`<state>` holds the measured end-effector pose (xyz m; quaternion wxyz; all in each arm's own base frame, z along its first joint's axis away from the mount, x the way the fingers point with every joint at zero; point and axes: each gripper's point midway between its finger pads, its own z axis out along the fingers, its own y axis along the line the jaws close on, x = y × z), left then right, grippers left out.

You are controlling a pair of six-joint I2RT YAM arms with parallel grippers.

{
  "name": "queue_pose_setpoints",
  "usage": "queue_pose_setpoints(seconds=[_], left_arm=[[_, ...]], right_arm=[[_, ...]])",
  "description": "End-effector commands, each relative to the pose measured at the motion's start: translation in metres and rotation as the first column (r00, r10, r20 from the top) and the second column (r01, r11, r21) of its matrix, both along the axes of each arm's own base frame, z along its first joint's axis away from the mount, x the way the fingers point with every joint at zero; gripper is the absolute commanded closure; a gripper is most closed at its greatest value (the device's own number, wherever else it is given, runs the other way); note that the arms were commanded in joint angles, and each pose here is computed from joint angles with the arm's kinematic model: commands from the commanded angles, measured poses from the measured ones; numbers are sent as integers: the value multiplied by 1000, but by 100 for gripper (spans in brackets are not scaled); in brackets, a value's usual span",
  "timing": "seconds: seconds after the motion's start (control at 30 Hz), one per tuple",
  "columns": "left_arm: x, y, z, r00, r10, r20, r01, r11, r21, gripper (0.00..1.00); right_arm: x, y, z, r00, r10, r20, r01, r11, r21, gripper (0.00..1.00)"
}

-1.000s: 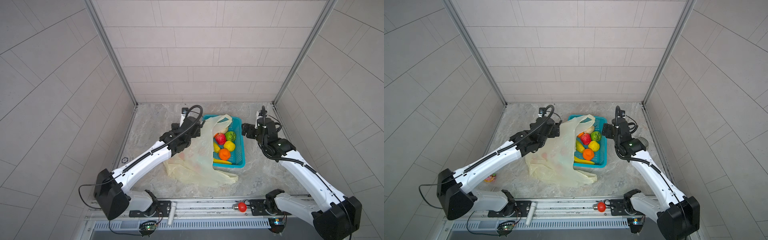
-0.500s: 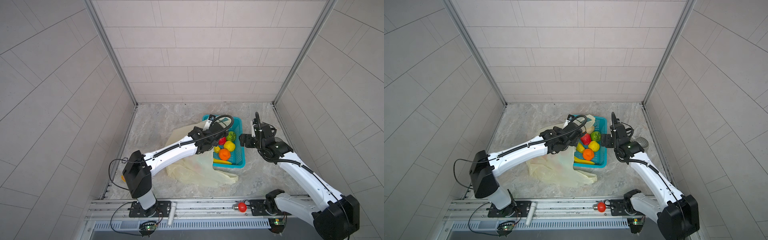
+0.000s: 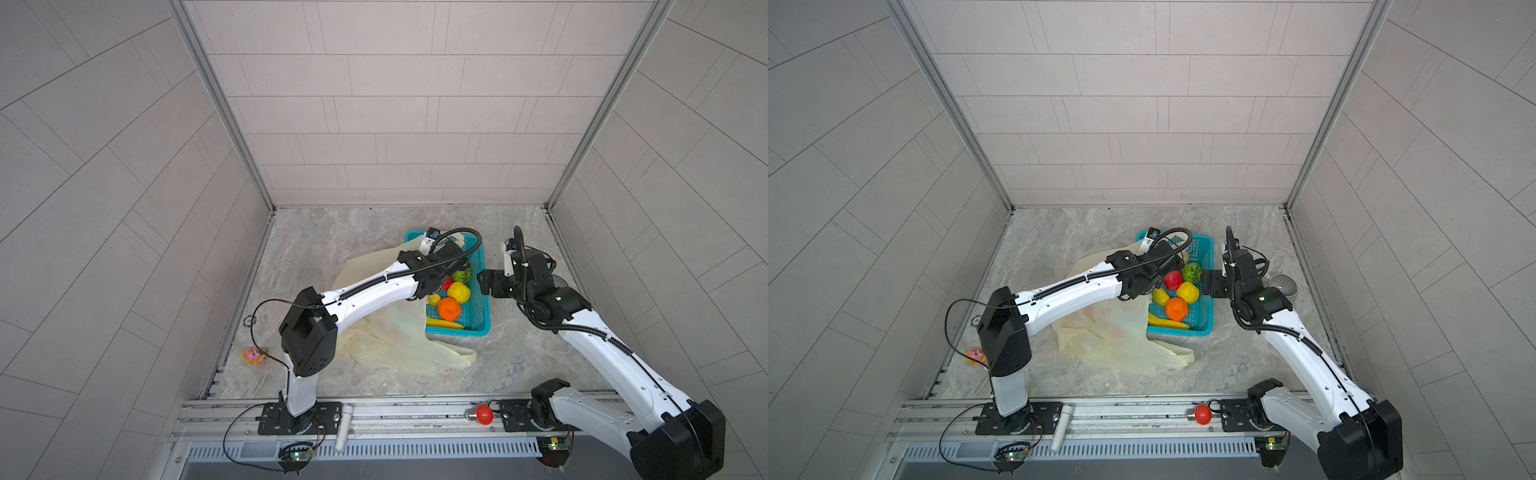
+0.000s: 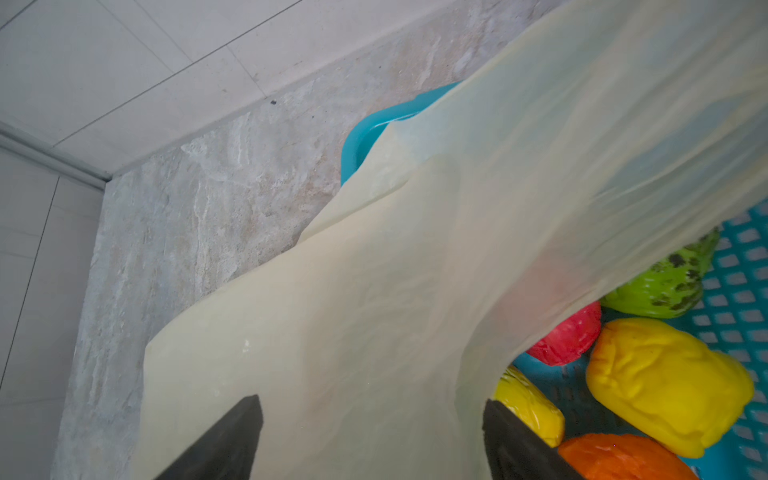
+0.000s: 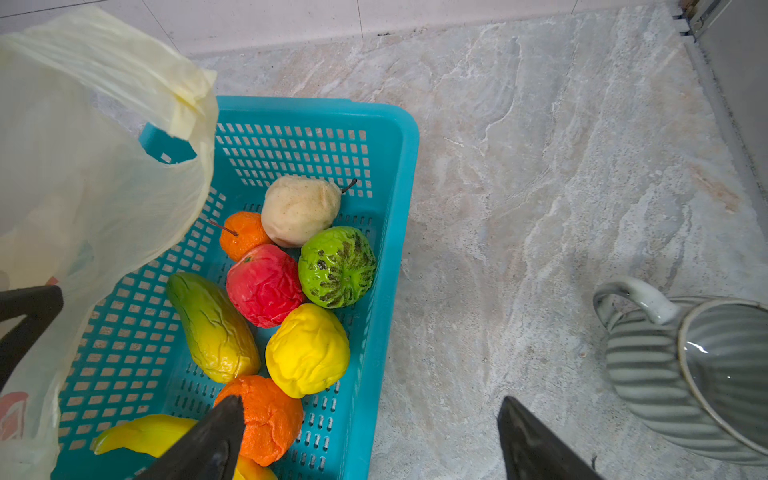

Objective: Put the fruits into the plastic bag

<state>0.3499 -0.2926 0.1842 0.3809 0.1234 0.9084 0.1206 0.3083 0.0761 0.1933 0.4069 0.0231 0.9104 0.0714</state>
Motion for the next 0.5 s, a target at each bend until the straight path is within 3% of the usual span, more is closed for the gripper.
queue_pose_setpoints(seconds=[0.0,0.17,0.33,0.47], left_arm=[[-2,13,7,999,38,10,-38,998,48,21],[-7,7,-1,999,2,-39,-1,999,34,41],[-11,0,3,996,-67,-64,65,998,-24,72],[-14,1,15,983,-132,-129,97,965,-243,93]], right_arm=[[0,2,3,1000,13,18,-13,1000,6,8],[-1,2,3,1000,14,17,-14,1000,8,8],[-1,3,5,1000,13,16,-13,1000,11,8],[-3,5,7,1000,21,12,-21,999,24,8]])
